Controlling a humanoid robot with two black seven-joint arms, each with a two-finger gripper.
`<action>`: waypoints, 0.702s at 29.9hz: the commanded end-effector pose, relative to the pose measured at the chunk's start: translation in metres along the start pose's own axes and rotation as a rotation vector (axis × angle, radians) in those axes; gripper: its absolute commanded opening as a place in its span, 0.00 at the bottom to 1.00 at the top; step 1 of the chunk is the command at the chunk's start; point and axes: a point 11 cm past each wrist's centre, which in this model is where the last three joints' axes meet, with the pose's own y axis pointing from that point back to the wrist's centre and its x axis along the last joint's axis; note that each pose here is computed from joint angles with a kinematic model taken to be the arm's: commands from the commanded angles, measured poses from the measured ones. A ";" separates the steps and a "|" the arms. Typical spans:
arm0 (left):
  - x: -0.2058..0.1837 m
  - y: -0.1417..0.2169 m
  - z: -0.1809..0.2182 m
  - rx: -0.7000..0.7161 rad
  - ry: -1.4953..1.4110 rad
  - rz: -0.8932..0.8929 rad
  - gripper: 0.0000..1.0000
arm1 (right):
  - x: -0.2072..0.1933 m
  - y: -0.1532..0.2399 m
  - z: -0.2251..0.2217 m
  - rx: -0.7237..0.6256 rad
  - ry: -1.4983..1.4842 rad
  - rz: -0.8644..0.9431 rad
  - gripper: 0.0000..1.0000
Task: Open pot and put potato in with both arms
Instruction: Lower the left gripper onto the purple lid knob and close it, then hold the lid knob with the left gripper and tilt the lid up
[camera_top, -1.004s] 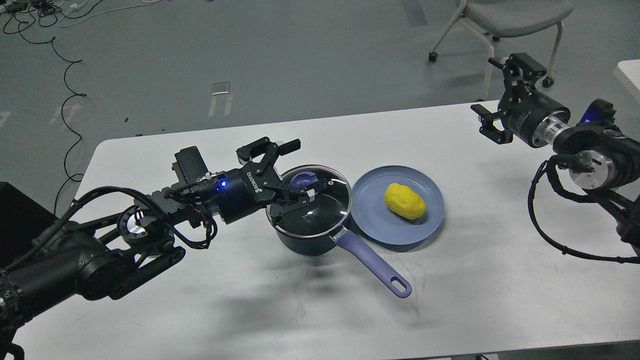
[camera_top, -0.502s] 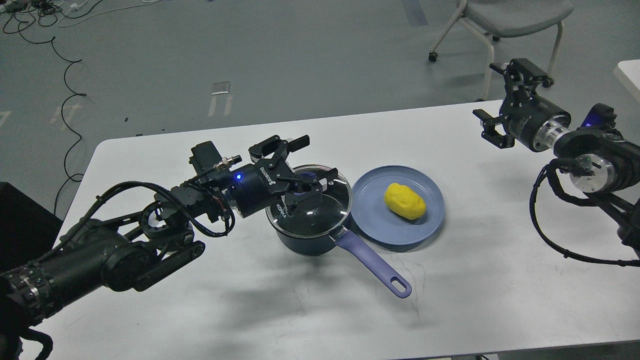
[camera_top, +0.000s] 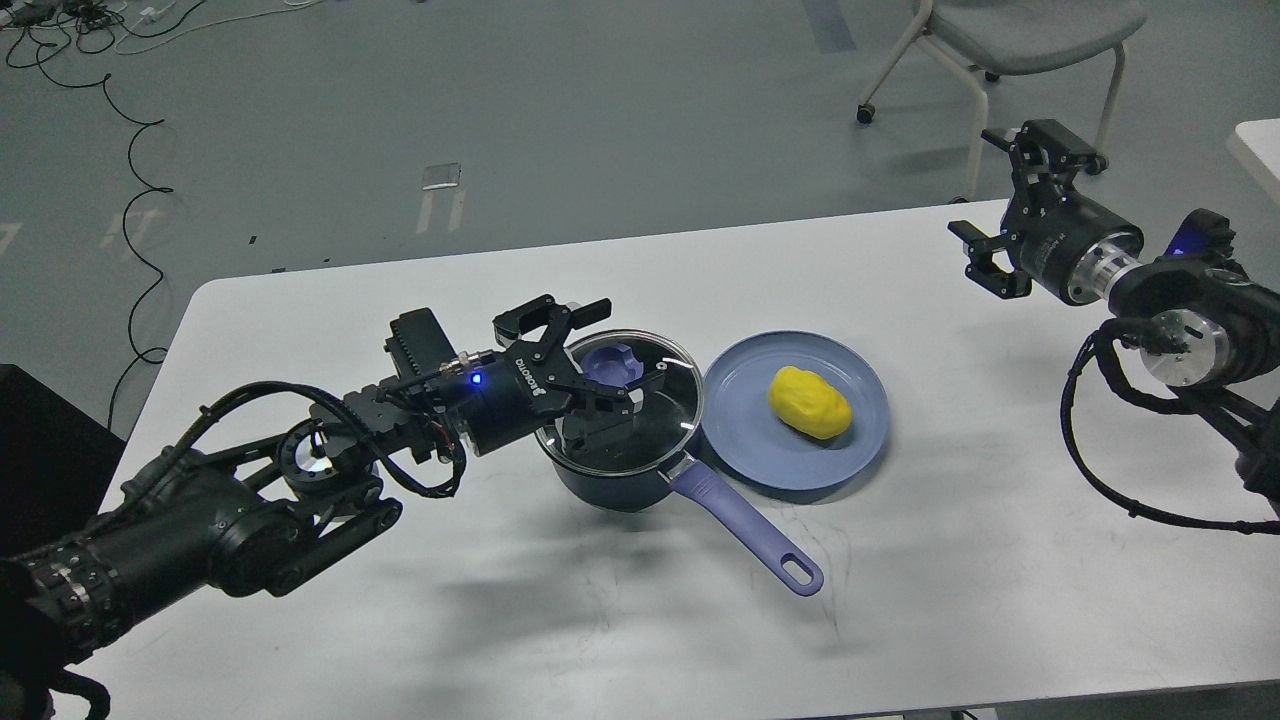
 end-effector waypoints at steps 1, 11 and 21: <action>-0.001 0.001 -0.002 0.008 -0.008 0.008 0.98 | 0.000 -0.001 0.000 -0.001 -0.001 0.005 1.00; -0.021 0.005 0.010 -0.035 -0.012 -0.057 0.98 | 0.003 0.001 0.001 -0.005 0.005 0.015 1.00; -0.027 0.005 0.003 -0.009 -0.015 -0.074 0.98 | 0.003 0.001 0.000 -0.005 0.004 0.017 1.00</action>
